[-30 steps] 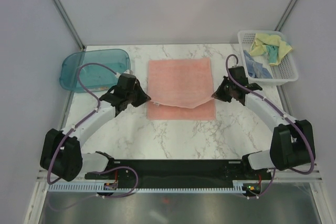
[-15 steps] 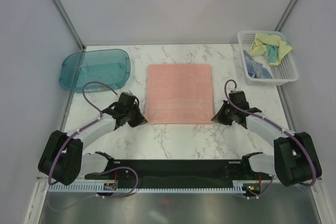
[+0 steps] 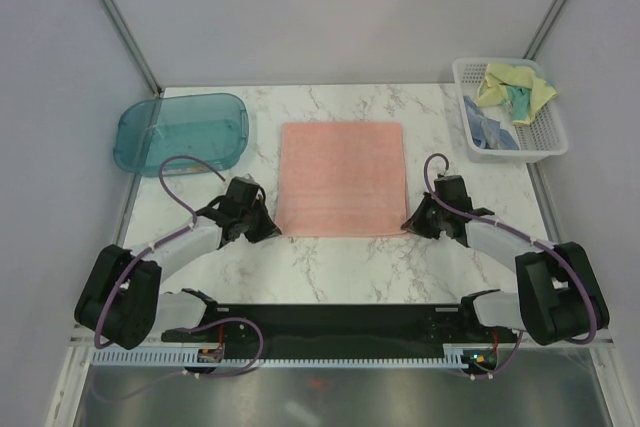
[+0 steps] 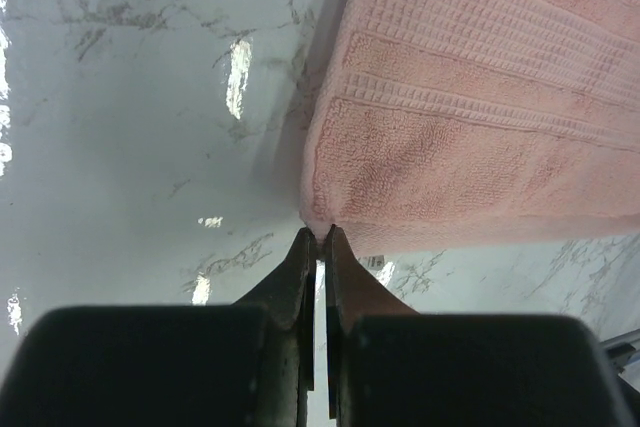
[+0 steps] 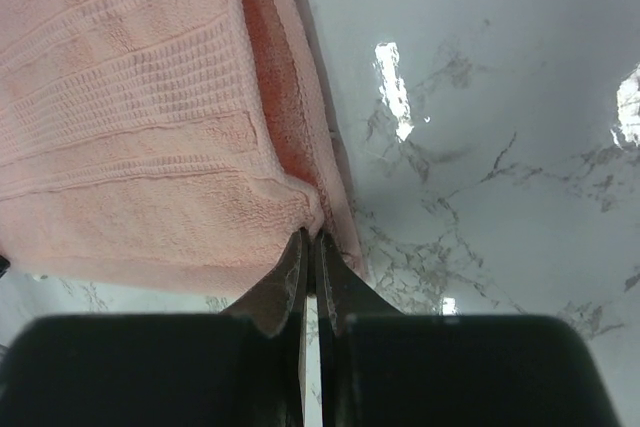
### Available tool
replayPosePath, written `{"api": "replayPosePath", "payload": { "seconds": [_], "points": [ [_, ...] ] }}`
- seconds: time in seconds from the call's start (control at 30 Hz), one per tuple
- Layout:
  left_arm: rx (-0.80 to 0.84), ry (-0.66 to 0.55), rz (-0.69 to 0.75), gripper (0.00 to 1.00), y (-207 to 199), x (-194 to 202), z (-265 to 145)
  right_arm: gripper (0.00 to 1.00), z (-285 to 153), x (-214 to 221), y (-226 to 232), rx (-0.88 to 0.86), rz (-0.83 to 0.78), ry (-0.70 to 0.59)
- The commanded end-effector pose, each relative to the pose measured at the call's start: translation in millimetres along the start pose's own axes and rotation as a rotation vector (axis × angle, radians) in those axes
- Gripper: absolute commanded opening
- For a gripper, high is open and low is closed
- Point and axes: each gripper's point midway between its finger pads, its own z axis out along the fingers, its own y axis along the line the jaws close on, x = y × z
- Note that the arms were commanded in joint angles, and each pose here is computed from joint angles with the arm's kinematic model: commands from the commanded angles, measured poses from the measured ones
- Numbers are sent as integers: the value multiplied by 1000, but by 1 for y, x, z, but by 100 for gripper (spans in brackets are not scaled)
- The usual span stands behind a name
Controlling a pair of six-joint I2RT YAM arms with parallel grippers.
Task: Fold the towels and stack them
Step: Fold the towel
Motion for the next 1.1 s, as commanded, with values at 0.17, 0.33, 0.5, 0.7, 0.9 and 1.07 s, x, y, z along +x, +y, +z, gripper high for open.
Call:
{"api": "replayPosePath", "payload": {
  "seconds": [0.17, 0.33, 0.5, 0.7, 0.9, 1.07],
  "points": [
    [119, -106, 71, 2, -46, -39, -39, 0, -34, -54, 40, -25, -81, -129],
    [73, -94, 59, 2, -27, -27, -35, 0, -46, -49, 28, 23, -95, -137],
    [38, -17, 21, 2, 2, 7, -10, 0, -24, -9, -10, 49, -82, -78],
    [19, 13, 32, 3, 7, 12, 0, 0, -9, 6, -26, 71, -64, -45],
    [46, 55, 39, 43, -1, 18, -12, 27, -21, 4, -18, 55, -59, -51],
    [96, -62, 104, 62, -40, -26, -53, 48, -57, -22, 7, 51, -64, -103]
  ]
}}
